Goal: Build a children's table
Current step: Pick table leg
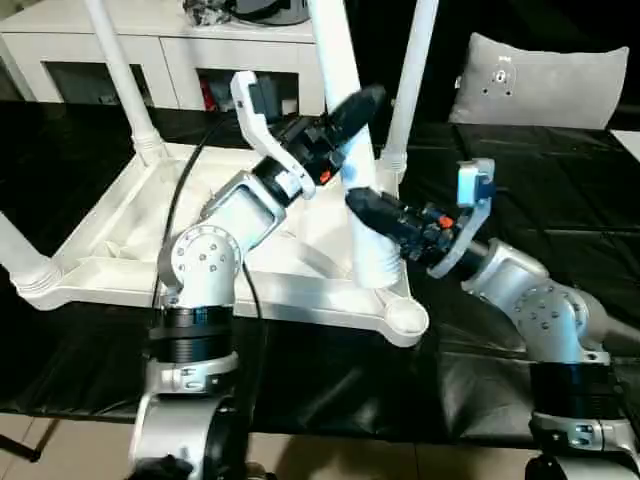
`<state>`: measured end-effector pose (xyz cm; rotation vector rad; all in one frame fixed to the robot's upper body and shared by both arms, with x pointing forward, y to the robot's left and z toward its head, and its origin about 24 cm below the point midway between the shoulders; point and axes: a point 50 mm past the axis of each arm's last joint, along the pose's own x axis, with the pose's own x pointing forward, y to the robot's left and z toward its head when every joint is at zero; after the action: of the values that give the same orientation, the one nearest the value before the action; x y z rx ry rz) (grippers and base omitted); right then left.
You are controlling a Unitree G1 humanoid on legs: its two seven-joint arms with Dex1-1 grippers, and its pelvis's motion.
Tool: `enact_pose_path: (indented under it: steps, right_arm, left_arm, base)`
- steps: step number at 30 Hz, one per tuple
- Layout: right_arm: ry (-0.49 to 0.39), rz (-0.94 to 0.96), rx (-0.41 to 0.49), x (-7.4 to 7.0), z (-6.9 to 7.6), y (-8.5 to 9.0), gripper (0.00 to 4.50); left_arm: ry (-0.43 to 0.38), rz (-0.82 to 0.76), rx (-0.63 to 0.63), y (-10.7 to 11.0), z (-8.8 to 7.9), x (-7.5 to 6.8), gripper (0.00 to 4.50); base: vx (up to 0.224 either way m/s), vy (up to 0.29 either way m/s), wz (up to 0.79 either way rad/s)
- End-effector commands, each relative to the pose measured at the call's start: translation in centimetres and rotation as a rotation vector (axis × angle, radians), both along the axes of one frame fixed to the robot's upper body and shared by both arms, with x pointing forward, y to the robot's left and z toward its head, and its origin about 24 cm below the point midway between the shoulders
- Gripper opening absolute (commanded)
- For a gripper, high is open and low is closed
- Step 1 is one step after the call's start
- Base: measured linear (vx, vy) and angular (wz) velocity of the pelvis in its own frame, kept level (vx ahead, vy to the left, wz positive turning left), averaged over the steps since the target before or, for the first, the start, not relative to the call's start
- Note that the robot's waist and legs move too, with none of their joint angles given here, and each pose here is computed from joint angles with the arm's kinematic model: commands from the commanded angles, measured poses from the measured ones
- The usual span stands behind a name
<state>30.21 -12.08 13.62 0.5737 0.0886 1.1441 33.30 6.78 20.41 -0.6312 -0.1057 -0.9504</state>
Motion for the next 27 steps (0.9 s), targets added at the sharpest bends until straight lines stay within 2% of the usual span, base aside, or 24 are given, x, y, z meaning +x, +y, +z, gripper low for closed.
enact_pose_path:
  steps: [1, 2, 3, 4, 5, 8, 10, 12, 13, 14, 15, 16, 19, 27]
  right_arm:
    - [-0.015, -0.051, -0.052, 0.5, 0.3, -0.6, 1.84]
    - [-0.014, -0.05, -0.056, 0.5, 0.3, -0.6, 1.84]
    - [-0.004, -0.043, -0.084, 0.5, 0.0, -0.6, 1.84]
    - [-0.002, -0.04, -0.096, 0.6, 0.0, -0.6, 2.4]
    - [-0.001, -0.037, -0.107, 0.6, -0.1, -0.6, 2.54]
    - [-0.024, -0.016, -0.151, 0.7, 0.0, -1.1, 2.61]
    - [-0.044, 0.009, -0.182, 0.7, 0.3, -1.6, 3.0]
    - [-0.072, 0.065, -0.242, 0.5, 0.6, -2.4, 3.01]
    - [-0.072, 0.065, -0.242, 0.5, 0.6, -2.4, 3.01]
    - [-0.084, 0.099, -0.28, 0.3, 0.6, -2.7, 3.25]
    - [-0.084, 0.099, -0.28, 0.3, 0.6, -2.7, 3.39]
    - [-0.094, 0.133, -0.328, 0.2, 0.5, -3.1, 3.44]
    - [-0.114, 0.159, -0.376, 0.2, 0.4, -3.4, 3.75]
    - [-0.117, 0.263, -0.382, -0.3, -0.3, -2.8, 3.84]
  left_arm:
    - [-0.03, -0.009, 0.087, -0.5, -0.4, -0.3, 1.78]
    - [-0.035, -0.011, 0.09, -0.5, -0.3, -0.4, 1.78]
    - [-0.076, -0.023, 0.118, -0.5, -0.2, -0.6, 1.78]
    - [-0.094, -0.033, 0.128, -0.5, -0.1, -0.7, 1.78]
    - [-0.112, -0.044, 0.139, -0.5, 0.0, -0.8, 1.78]
    - [-0.141, -0.086, 0.148, -0.7, 0.0, -1.1, 1.78]
    - [-0.169, -0.123, 0.156, -0.9, 0.1, -1.4, 1.78]
    - [-0.204, -0.173, 0.169, -1.1, 0.0, -1.9, 1.78]
    - [-0.204, -0.173, 0.169, -1.1, 0.0, -1.9, 1.78]
    - [-0.216, -0.191, 0.171, -1.1, 0.0, -2.0, 1.78]
    - [-0.216, -0.191, 0.171, -1.1, 0.0, -2.0, 1.78]
    - [-0.227, -0.208, 0.177, -1.2, -0.1, -2.1, 1.78]
    - [-0.238, -0.23, 0.183, -1.3, -0.2, -2.4, 1.78]
    - [-0.262, -0.285, 0.177, -1.6, -0.2, -3.1, 1.78]
  base:
    - [0.0, 0.0, 0.0]
    - [0.0, 0.0, 0.0]
    - [0.0, 0.0, 0.0]
    - [0.0, 0.0, 0.0]
    - [0.0, 0.0, 0.0]
    - [0.0, 0.0, 0.0]
    - [0.0, 0.0, 0.0]
    - [0.0, 0.0, 0.0]
    - [0.0, 0.0, 0.0]
    - [0.0, 0.0, 0.0]
    - [0.0, 0.0, 0.0]
    - [0.0, 0.0, 0.0]
    - [0.0, 0.0, 0.0]
    - [0.0, 0.0, 0.0]
